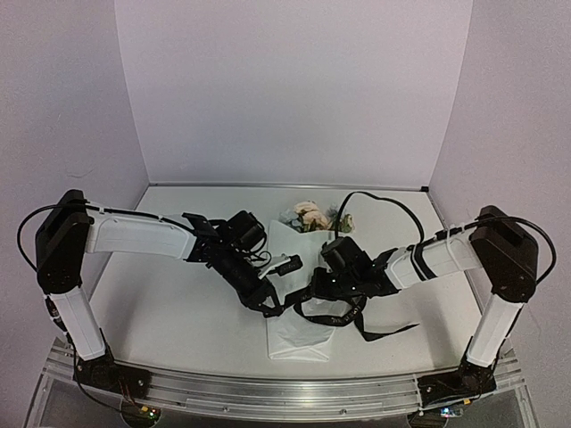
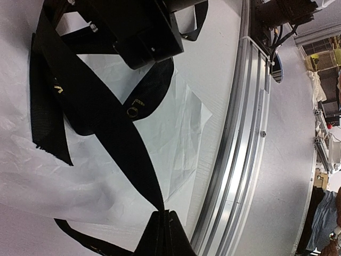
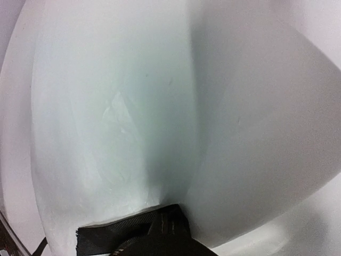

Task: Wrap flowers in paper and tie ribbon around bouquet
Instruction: Cross the ribbon over the folded bouquet.

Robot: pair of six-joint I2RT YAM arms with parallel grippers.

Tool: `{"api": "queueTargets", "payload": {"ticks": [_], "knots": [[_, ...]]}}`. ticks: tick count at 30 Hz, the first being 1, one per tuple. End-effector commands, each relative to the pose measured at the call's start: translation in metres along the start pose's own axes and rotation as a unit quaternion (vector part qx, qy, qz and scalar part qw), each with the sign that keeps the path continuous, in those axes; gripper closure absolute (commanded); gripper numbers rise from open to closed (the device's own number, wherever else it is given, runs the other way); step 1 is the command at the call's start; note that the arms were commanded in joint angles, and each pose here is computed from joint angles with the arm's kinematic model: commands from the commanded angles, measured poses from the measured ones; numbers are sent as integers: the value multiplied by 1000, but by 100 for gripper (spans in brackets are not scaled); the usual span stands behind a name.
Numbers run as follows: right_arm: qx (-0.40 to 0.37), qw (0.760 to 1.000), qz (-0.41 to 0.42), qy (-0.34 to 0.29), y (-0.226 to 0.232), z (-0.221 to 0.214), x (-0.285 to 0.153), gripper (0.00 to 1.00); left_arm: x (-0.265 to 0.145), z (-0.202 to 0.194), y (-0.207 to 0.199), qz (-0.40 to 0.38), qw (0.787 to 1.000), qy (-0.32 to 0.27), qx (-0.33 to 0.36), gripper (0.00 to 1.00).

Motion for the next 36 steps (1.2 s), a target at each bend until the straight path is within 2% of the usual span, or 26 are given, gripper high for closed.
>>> {"api": "queueTargets", "payload": {"ticks": [1, 7, 13, 20, 25, 30, 34, 36], "knots": [[17, 996, 66, -62, 31, 30, -20, 100, -7, 17, -1, 10, 999, -30, 16, 97], [19, 997, 69, -39, 22, 16, -22, 98, 3, 23, 13, 26, 999, -24, 11, 97], [18, 998, 55, -30, 2, 3, -29, 83, 15, 29, 22, 23, 1000, -12, 2, 96], [11, 998, 66, -15, 4, -3, -39, 76, 20, 31, 30, 35, 999, 0, -5, 91], [1, 998, 66, -1, 3, -7, -48, 68, 12, 38, 43, 87, 996, -17, -13, 74], [-6, 998, 54, 11, -4, -12, -59, 62, -8, 54, 49, 141, 988, -61, -3, 55], [-17, 999, 36, 25, -15, -19, -72, 53, -31, 79, 57, 198, 975, -103, -10, 40], [-24, 999, 20, 31, -25, -23, -80, 47, -40, 91, 66, 236, 964, -119, -27, 37]]}}
Point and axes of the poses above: each gripper's point midway between its finger pads, its own x axis out along the fingers, its own y axis along the line the jaws close on, z = x × y, the point moved 1 cm from there along -x, back along the fingers, and after that the axes turned 7 degrees about x, right-handed, at the moved point
